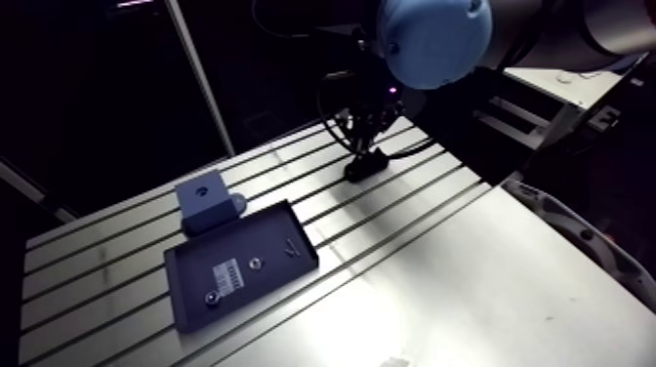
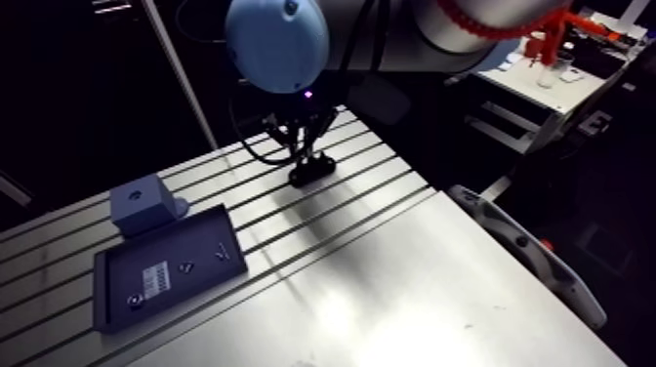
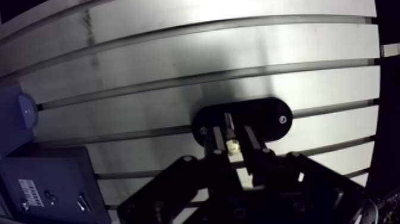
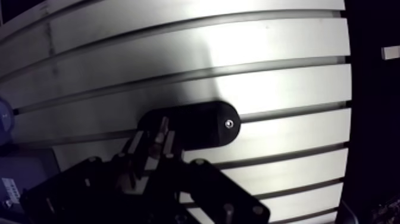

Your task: Pick up the M10 bolt and insert it into the hex recess until seated.

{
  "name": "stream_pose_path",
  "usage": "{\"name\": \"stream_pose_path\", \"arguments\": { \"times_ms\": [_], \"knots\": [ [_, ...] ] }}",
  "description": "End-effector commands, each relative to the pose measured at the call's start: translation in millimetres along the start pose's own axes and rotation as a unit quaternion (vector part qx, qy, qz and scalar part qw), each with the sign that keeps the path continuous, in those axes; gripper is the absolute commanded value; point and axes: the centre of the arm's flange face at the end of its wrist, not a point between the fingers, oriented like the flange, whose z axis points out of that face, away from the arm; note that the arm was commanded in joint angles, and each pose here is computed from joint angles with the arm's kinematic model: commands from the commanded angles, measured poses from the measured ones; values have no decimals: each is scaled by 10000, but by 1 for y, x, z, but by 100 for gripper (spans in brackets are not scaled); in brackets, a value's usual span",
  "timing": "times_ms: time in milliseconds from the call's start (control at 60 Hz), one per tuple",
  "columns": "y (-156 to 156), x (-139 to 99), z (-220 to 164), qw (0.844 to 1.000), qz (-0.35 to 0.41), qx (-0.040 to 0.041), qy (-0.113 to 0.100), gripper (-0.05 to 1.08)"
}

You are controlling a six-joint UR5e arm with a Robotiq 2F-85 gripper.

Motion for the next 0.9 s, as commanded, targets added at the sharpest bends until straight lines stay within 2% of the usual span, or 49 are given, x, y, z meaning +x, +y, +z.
{"name": "stream_pose_path", "arguments": {
  "times_ms": [17, 167, 350, 683, 817, 900],
  "knots": [
    [-1, 3, -21, 9998, -27, -86, 154, 73],
    [-4, 7, -42, 9994, -110, -150, 294, 73],
    [-8, 12, -56, 9991, -179, -164, 352, 73],
    [-35, 26, -86, 9980, -481, -137, 397, 75],
    [-45, 28, -98, 9969, -707, -105, 335, 75],
    [-56, 31, -103, 9954, -935, -46, 214, 77]
  ]
}}
